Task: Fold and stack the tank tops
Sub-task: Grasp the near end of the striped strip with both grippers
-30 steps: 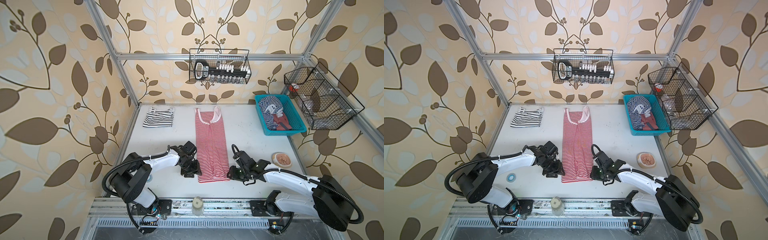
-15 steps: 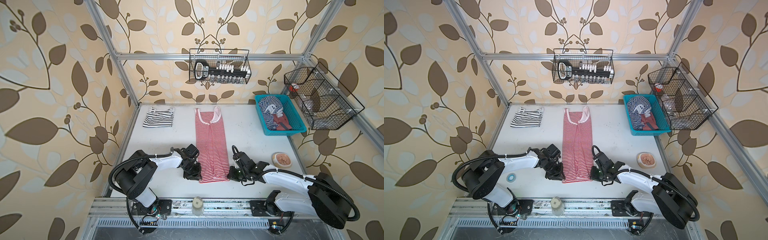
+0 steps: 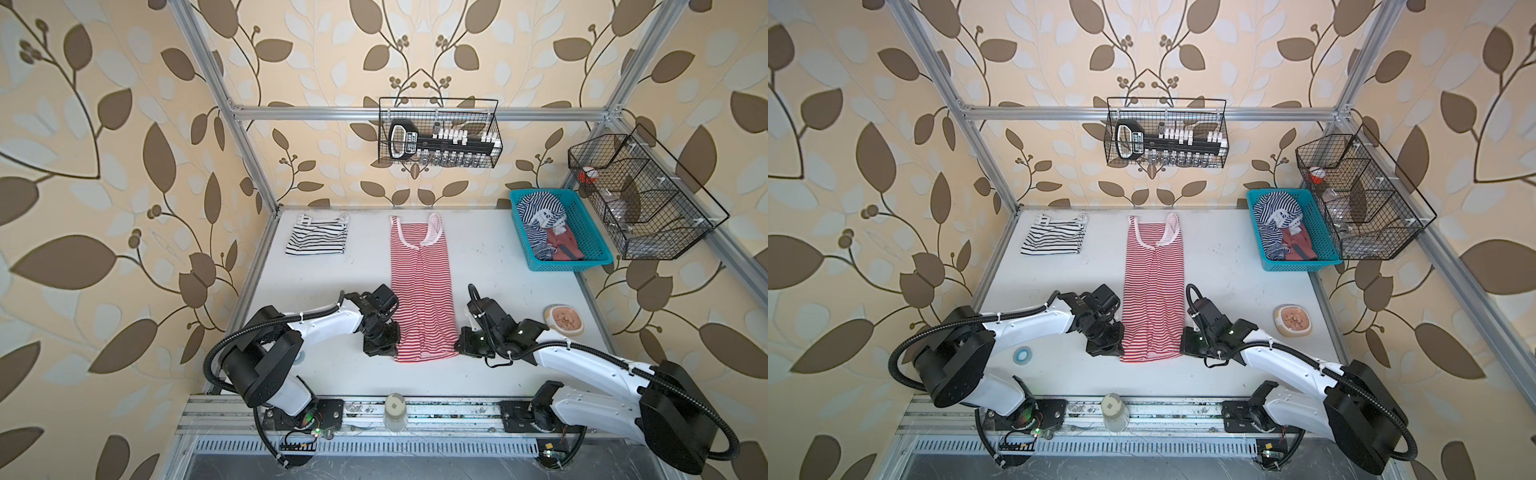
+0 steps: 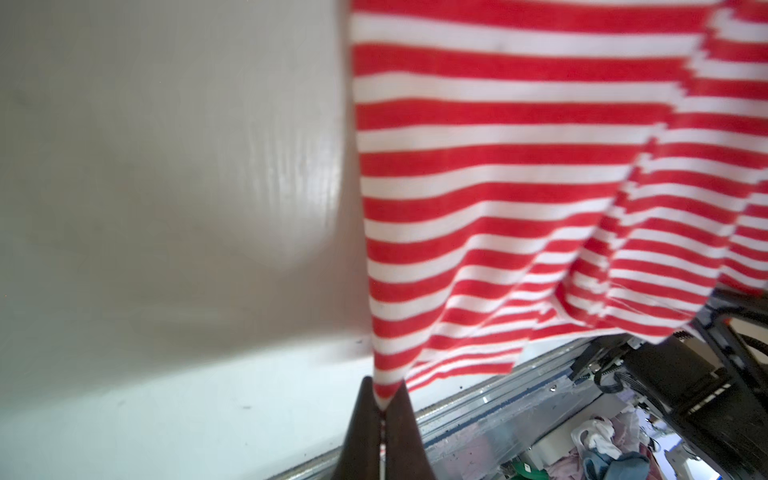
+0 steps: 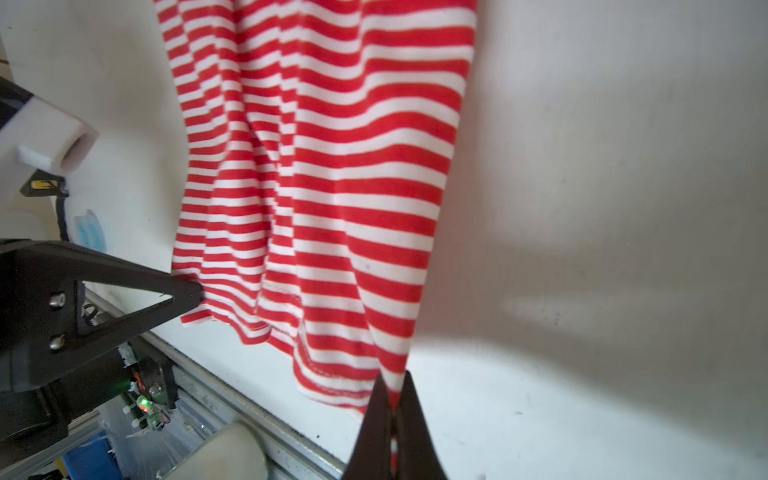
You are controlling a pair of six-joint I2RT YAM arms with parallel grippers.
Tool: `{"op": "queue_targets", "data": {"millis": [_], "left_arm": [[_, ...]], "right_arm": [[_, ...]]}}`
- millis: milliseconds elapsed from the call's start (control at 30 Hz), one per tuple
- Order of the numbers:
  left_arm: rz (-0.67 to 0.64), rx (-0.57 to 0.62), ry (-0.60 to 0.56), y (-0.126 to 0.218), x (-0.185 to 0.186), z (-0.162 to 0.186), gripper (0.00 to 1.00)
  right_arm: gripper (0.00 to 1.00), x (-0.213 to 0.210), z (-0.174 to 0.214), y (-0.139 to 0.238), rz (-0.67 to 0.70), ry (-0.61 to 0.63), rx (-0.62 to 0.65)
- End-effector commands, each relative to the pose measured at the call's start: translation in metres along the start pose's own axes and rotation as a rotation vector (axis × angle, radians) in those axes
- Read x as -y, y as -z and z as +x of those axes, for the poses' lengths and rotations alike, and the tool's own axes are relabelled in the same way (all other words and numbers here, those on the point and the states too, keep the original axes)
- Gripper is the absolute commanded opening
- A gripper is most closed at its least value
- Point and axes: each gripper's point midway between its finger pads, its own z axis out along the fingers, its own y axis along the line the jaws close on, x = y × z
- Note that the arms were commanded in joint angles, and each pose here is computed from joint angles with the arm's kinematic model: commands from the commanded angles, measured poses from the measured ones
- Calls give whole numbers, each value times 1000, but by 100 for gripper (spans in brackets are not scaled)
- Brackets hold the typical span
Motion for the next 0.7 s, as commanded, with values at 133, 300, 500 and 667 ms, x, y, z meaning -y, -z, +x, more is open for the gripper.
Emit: {"op": "queue_targets", "data": {"millis": [133, 300, 500, 667], "left_arm": [[-13, 111, -79, 45, 27, -33, 0], [17, 157, -79, 72, 40, -67, 0], [54, 188, -64, 92, 50, -107, 0], [68, 177, -57, 96, 55, -133, 0]], "right_arm": [[0, -13, -43, 21, 6, 44, 45], [0, -20, -76, 24, 0, 65, 46], [0, -30, -119, 22, -24, 67, 51], [0, -37, -153, 24, -34, 64, 67]]}}
